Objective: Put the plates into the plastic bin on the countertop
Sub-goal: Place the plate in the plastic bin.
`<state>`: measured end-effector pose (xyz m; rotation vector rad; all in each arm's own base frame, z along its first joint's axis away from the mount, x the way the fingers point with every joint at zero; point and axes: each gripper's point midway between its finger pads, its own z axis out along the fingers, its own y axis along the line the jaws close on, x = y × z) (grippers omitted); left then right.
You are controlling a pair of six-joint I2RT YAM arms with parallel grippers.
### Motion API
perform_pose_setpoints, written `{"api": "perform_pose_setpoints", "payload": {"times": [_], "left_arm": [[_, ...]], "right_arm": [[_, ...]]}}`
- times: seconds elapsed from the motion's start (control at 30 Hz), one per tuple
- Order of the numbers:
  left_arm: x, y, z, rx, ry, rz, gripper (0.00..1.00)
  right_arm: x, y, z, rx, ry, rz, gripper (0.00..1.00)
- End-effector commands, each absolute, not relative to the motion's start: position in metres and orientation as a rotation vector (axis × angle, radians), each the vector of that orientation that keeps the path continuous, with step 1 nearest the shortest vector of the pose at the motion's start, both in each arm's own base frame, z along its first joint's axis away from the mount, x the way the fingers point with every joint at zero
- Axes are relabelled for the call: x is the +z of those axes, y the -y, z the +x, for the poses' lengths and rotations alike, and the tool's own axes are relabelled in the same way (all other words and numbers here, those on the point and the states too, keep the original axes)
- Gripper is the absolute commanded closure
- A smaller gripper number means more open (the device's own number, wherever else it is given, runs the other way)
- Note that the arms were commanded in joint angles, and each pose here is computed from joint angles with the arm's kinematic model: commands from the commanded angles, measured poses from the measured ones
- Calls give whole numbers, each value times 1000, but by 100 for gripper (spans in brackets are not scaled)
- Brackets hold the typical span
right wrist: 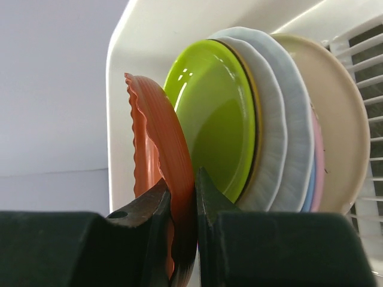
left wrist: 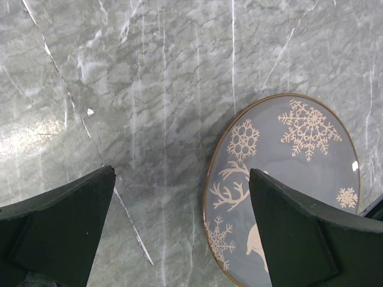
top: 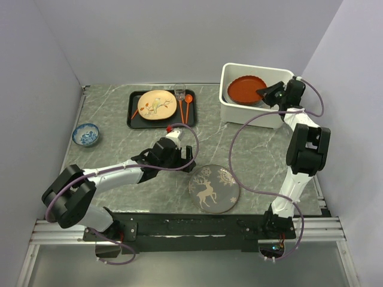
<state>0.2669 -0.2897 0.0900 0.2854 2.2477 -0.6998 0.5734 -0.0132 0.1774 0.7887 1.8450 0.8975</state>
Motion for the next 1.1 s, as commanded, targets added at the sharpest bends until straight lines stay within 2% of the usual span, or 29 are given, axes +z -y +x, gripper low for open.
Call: {"api": "perform_pose_setpoints", "payload": {"times": [0.0, 0.17, 0.37, 0.43, 0.47, 0.53, 0.57, 0.67, 0.87, 1.07], "left_arm": [[107, 297, 276, -729, -2201, 260, 1], [109, 294, 276, -720, -2195, 261, 1], [108, 297, 275, -730, -2204, 269, 1], [108, 298, 275, -737, -2202, 271, 1], [109, 297, 275, -738, -2200, 268, 1], [110, 298, 274, -742, -2198, 270, 1], [110, 297, 273, -744, -2197, 271, 1], [113, 296, 272, -745, -2189, 268, 1], [114, 297, 271, -762, -2185, 271, 1], [107, 295, 269, -759, -2203, 258, 1]], "right_arm": [[204, 21, 587, 883, -1782, 734, 100], [198, 21, 591, 882, -1805, 745, 100], [197, 25, 593, 846, -1821, 734, 92], [200, 26, 593, 835, -1821, 739, 77], [201, 28, 593, 826, -1819, 738, 65], [204, 29, 593, 808, -1827, 736, 53], [202, 31, 594, 788, -1834, 746, 41], [209, 40, 593, 698, -1863, 745, 26], [245, 59, 576, 463, -1843, 710, 9], [286, 68, 556, 345, -1774, 675, 6]]}}
